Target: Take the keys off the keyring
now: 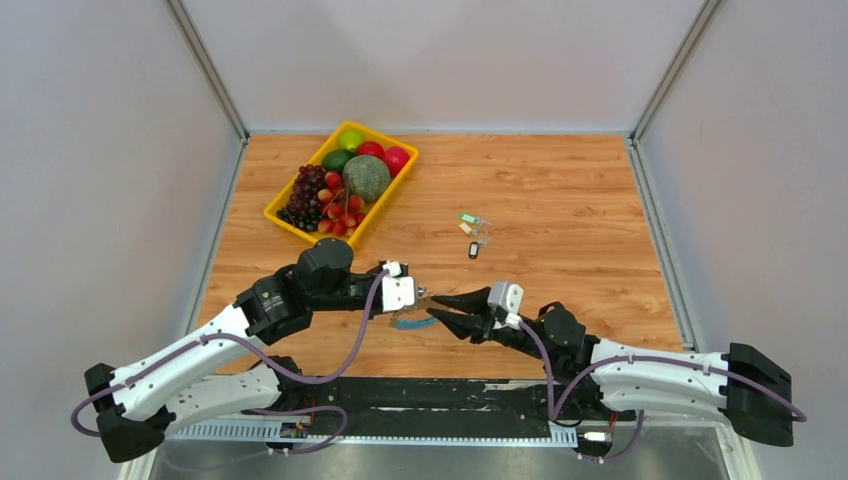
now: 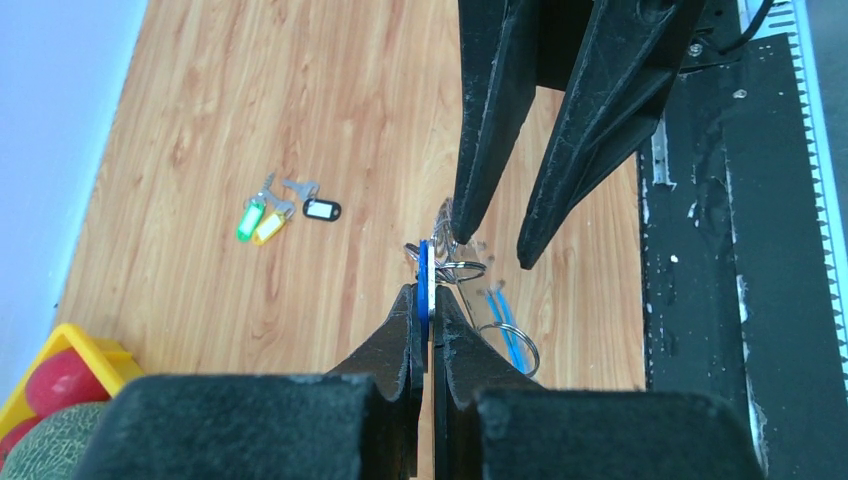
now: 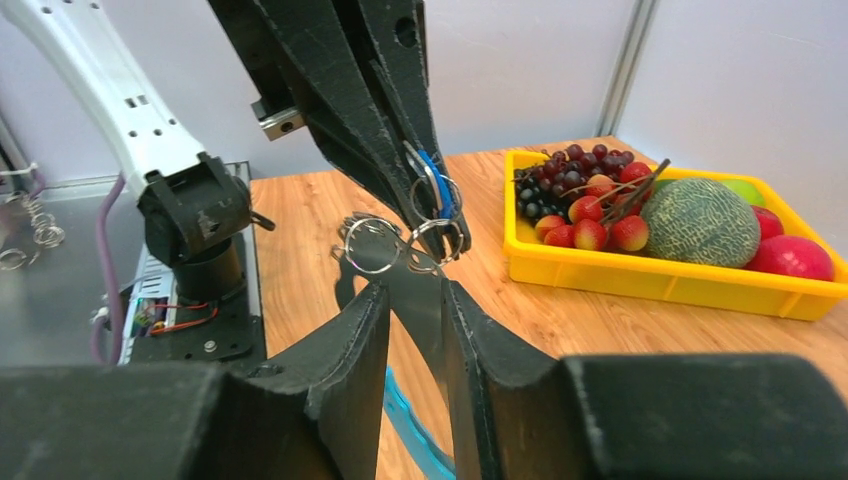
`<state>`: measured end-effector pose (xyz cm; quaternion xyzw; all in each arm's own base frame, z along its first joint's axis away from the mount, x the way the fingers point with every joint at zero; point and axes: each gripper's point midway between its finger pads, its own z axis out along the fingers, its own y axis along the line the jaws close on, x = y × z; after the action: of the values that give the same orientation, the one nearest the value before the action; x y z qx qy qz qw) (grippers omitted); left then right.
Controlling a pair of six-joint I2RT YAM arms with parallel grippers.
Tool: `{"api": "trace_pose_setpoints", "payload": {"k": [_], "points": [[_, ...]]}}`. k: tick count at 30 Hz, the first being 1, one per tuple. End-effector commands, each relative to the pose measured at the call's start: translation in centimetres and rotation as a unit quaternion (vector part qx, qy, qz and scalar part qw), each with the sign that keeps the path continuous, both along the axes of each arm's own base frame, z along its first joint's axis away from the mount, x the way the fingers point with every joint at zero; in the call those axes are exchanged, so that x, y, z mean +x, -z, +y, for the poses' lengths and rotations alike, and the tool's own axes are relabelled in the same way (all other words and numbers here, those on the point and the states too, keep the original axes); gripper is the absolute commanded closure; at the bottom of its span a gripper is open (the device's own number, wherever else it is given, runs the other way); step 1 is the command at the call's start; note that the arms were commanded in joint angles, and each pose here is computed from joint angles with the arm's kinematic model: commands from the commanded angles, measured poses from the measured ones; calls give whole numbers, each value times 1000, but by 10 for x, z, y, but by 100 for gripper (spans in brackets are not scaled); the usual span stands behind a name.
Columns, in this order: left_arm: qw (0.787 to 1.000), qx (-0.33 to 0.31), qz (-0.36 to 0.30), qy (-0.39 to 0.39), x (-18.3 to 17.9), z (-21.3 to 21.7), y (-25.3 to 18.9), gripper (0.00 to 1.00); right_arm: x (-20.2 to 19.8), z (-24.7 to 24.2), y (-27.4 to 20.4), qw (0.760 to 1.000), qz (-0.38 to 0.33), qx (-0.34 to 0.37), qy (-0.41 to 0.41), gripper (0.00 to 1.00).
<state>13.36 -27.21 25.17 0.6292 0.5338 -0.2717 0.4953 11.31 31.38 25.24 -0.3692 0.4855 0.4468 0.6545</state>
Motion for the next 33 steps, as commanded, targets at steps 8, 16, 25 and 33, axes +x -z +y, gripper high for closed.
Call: {"api": "trace_pose_setpoints", "payload": {"k": [8, 16, 25, 33], "points": [[1000, -25, -14, -13, 6, -4, -16, 100, 13, 5, -19, 998, -15, 43, 36, 68], [1000, -25, -10, -6, 4, -5, -15, 100, 10, 12, -24, 998, -26, 52, 28, 67], [1000, -26, -7, 5, 0, -7, -15, 100, 8, 16, -30, 997, -33, 59, 22, 68], [1000, -27, -7, 4, 0, -6, -16, 100, 8, 14, -30, 997, -31, 59, 25, 92]]}}
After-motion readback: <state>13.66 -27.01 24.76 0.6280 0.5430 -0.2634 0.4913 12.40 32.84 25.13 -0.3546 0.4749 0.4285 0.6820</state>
